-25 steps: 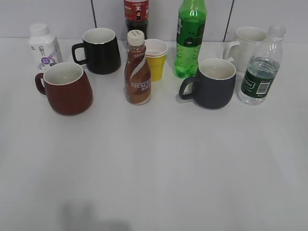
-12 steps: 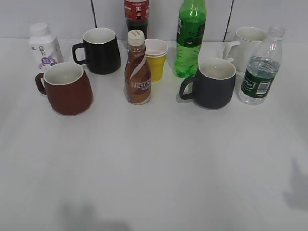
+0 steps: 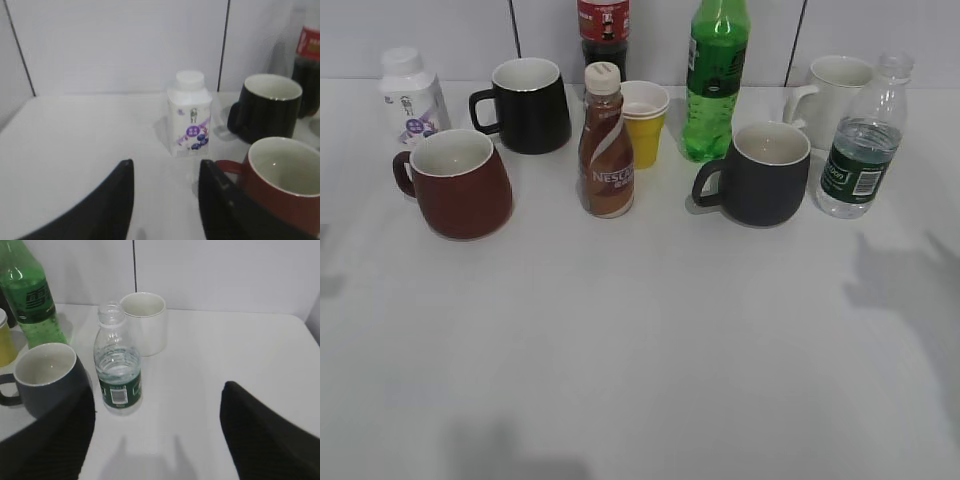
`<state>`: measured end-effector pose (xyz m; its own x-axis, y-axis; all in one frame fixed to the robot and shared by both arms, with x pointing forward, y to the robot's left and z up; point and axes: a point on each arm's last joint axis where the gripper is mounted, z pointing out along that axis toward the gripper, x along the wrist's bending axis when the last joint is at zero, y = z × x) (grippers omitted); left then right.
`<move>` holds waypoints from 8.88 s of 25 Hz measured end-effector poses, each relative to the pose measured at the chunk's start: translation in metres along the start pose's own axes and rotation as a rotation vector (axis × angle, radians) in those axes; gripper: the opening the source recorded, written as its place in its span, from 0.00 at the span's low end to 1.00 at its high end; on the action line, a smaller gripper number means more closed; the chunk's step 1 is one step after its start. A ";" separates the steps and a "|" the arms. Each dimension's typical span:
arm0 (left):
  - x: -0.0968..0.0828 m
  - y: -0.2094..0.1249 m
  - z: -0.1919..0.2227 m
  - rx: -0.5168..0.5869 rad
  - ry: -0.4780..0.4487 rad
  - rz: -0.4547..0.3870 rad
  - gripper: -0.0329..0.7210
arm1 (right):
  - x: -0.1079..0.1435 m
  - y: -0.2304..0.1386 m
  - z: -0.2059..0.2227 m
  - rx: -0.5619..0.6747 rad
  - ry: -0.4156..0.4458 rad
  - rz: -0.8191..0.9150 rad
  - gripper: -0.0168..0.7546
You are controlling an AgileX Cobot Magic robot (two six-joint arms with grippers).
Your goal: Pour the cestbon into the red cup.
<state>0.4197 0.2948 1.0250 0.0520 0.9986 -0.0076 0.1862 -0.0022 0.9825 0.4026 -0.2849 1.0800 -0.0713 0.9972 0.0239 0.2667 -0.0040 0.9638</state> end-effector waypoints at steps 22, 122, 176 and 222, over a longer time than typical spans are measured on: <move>-0.013 -0.102 0.135 0.075 -0.197 0.034 0.50 | 0.004 -0.032 0.100 -0.021 0.042 0.030 0.78; -0.031 -0.074 0.188 -0.013 -0.425 0.262 0.12 | 0.008 -0.127 0.182 -0.036 0.106 0.038 0.78; -0.075 -0.067 0.115 0.023 -0.653 0.233 0.12 | 0.010 -0.136 0.145 -0.097 0.136 -0.038 0.64; -0.203 -0.062 0.137 0.052 -0.923 0.433 0.12 | 0.096 -0.069 0.137 -0.344 0.476 -1.252 0.64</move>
<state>0.5317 0.0847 0.9398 0.8567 0.4816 0.1846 0.0132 -0.3783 0.9256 0.5091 -0.1787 0.9798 -0.4216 0.2291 -0.8774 -0.4610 0.7791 0.4249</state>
